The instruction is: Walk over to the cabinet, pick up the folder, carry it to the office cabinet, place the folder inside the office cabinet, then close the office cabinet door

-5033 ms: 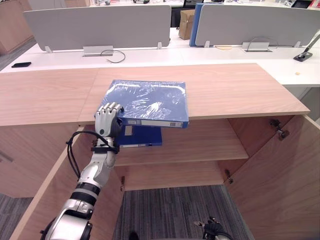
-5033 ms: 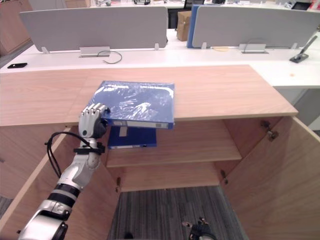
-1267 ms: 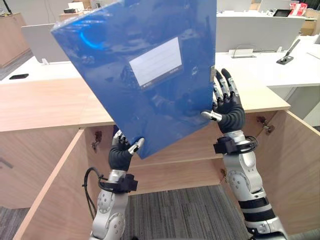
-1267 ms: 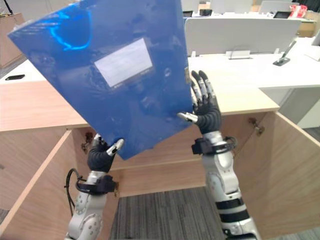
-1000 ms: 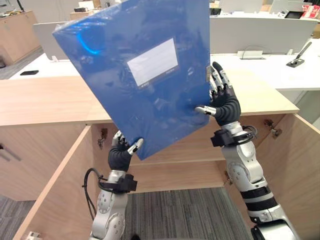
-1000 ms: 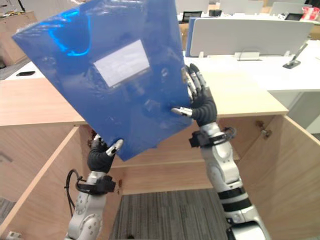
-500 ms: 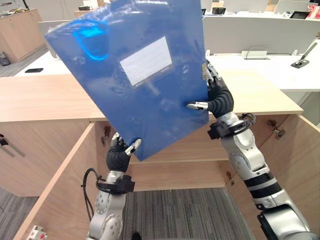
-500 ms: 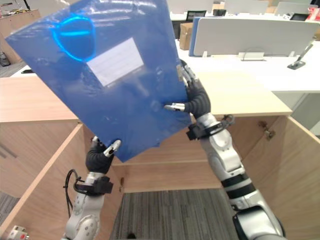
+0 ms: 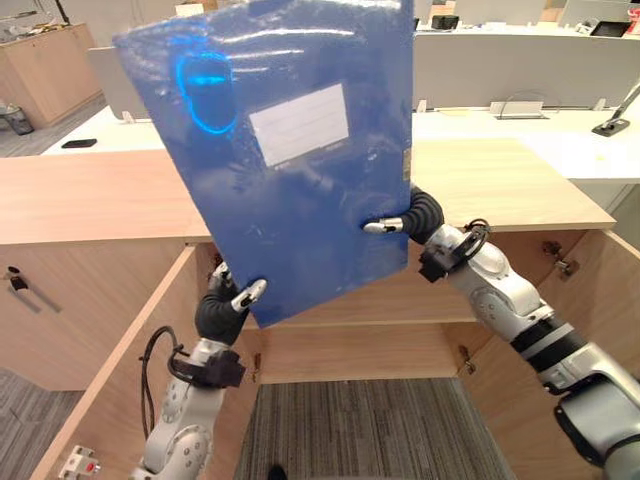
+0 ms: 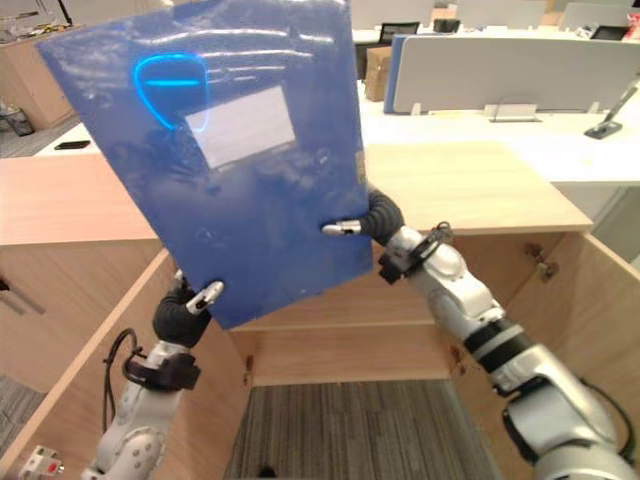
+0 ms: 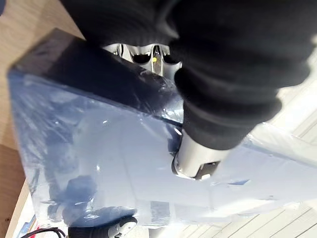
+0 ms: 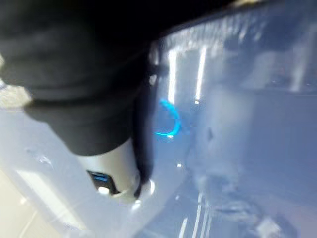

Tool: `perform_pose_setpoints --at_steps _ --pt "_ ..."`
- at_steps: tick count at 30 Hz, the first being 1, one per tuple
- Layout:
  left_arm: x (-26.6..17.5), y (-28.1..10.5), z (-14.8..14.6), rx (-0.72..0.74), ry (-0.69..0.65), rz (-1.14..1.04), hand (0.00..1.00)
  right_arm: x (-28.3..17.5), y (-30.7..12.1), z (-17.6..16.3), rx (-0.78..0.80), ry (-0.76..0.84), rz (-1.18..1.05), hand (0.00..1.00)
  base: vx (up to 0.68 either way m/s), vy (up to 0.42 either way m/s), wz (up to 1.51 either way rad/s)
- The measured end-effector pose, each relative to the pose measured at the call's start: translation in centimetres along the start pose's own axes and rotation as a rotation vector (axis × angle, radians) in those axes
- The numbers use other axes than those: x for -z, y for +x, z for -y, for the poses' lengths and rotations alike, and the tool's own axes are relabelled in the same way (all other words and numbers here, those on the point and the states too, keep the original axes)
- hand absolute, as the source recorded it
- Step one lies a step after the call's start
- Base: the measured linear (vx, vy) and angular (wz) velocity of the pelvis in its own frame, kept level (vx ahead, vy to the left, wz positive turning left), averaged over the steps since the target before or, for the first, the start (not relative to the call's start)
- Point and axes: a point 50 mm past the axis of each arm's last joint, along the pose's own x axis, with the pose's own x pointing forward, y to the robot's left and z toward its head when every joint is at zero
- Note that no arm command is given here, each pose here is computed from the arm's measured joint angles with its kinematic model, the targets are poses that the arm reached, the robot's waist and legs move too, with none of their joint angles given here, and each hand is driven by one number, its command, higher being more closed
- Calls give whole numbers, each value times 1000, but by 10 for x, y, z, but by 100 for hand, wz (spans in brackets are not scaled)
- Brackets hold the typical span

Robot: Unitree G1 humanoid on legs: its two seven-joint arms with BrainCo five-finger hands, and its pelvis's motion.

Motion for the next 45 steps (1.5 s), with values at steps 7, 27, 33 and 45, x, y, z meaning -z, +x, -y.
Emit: perform_pose_setpoints --at_steps 7,27,33,45 --pt "-3 9 5 91 53 -37 100 1 -18 10 -37 11 -124 100 0 0 0" --pt "68 -27 7 460 -68 -584 0 11 -70 -1 90 25 -7 100 1 0 -3" --pt "118 -79 -30 251 -57 -891 0 -25 -105 5 407 174 541 100 39 -1 -19" --pt "159 -171 -108 -719 -41 -1026 0 70 -178 -42 985 569 598 100 7 10 -9"
